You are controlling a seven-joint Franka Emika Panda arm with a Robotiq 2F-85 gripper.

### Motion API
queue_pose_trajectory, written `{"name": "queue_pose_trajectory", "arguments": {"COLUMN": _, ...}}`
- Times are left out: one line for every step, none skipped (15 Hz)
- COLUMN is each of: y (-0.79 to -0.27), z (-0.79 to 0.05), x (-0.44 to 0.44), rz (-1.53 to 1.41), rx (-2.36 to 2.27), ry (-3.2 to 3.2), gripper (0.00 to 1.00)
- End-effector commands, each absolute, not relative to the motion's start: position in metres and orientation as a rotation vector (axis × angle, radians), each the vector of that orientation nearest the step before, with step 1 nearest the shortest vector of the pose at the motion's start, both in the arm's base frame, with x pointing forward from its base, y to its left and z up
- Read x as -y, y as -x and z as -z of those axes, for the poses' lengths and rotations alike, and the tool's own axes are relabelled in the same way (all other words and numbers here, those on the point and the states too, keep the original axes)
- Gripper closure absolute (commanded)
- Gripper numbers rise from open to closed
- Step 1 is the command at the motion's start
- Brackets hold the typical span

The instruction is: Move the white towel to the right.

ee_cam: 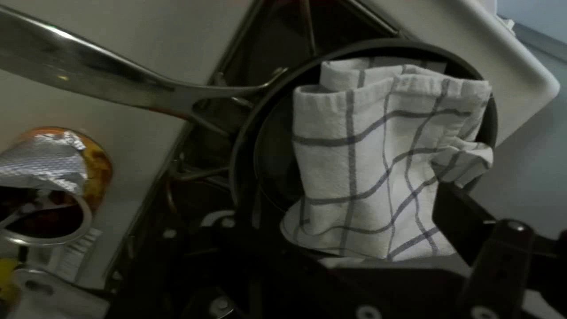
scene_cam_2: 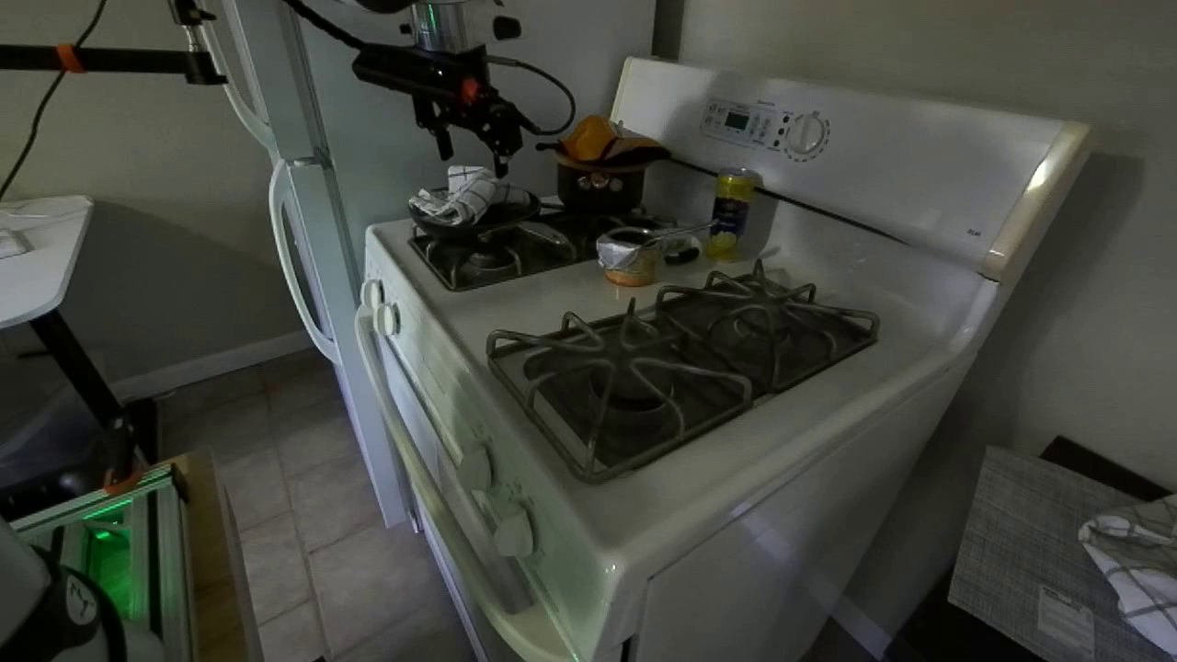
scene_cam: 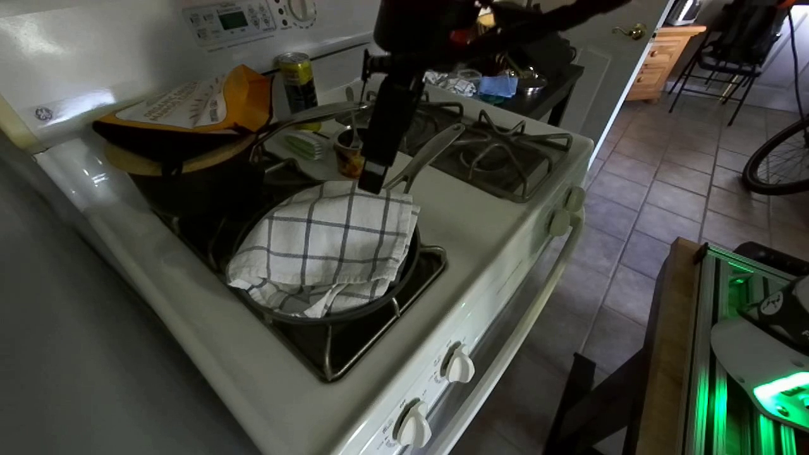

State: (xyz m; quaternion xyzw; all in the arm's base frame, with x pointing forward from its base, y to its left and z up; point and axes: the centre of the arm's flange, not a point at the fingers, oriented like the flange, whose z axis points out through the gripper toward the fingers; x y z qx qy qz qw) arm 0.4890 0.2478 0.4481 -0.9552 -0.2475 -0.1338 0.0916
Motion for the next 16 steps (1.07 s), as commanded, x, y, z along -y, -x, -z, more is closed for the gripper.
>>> {"name": "queue_pose_trajectory", "arguments": {"y": -0.5, "z": -0.422, "x": -0.249, "rz": 0.351, "rx": 0.76, "ry": 2.705, "gripper": 0.0}}
{"name": "queue_pose_trajectory", "arguments": {"y": -0.502, "z": -0.418, "x": -0.249, "rz": 0.334, "rx": 0.765, "ry": 2.69, "gripper": 0.0}}
{"name": "queue_pose_trajectory", "arguments": {"y": -0.502, "z": -0.412, "x": -0.249, "rz": 0.324, "rx": 0.768, "ry": 2.679, "gripper": 0.0}}
{"name": "queue_pose_trajectory", "arguments": {"y": -0.504, "z": -0.409, "x": -0.248, "rz": 0.32, "rx": 0.769, "ry": 2.666, "gripper": 0.0}}
{"name": "queue_pose_trajectory", "arguments": {"y": -0.505, "z": -0.404, "x": -0.248, "rz": 0.325, "rx": 0.776, "ry": 2.649, "gripper": 0.01}}
{"name": "queue_pose_trajectory", "arguments": {"y": -0.505, "z": -0.401, "x": -0.248, "rz": 0.328, "rx": 0.788, "ry": 2.628, "gripper": 0.03}}
{"name": "queue_pose_trajectory", "arguments": {"y": -0.506, "z": -0.399, "x": -0.248, "rz": 0.329, "rx": 0.798, "ry": 2.612, "gripper": 0.12}}
{"name": "queue_pose_trajectory", "arguments": {"y": -0.506, "z": -0.397, "x": -0.247, "rz": 0.329, "rx": 0.804, "ry": 2.598, "gripper": 0.28}}
{"name": "queue_pose_trajectory", "arguments": {"y": -0.507, "z": -0.395, "x": -0.248, "rz": 0.33, "rx": 0.814, "ry": 2.585, "gripper": 0.29}}
{"name": "queue_pose_trajectory", "arguments": {"y": -0.507, "z": -0.395, "x": -0.248, "rz": 0.332, "rx": 0.825, "ry": 2.576, "gripper": 0.35}}
{"name": "queue_pose_trajectory", "arguments": {"y": -0.507, "z": -0.395, "x": -0.247, "rz": 0.334, "rx": 0.835, "ry": 2.566, "gripper": 0.45}}
{"name": "queue_pose_trajectory", "arguments": {"y": -0.507, "z": -0.395, "x": -0.247, "rz": 0.335, "rx": 0.844, "ry": 2.561, "gripper": 0.53}}
{"name": "queue_pose_trajectory", "arguments": {"y": -0.507, "z": -0.395, "x": -0.246, "rz": 0.337, "rx": 0.85, "ry": 2.56, "gripper": 0.59}}
{"name": "queue_pose_trajectory", "arguments": {"y": -0.507, "z": -0.395, "x": -0.245, "rz": 0.339, "rx": 0.854, "ry": 2.558, "gripper": 0.68}}
{"name": "queue_pose_trajectory", "arguments": {"y": -0.507, "z": -0.395, "x": -0.245, "rz": 0.34, "rx": 0.86, "ry": 2.555, "gripper": 0.75}}
{"name": "queue_pose_trajectory", "arguments": {"y": -0.507, "z": -0.395, "x": -0.244, "rz": 0.341, "rx": 0.86, "ry": 2.556, "gripper": 0.83}}
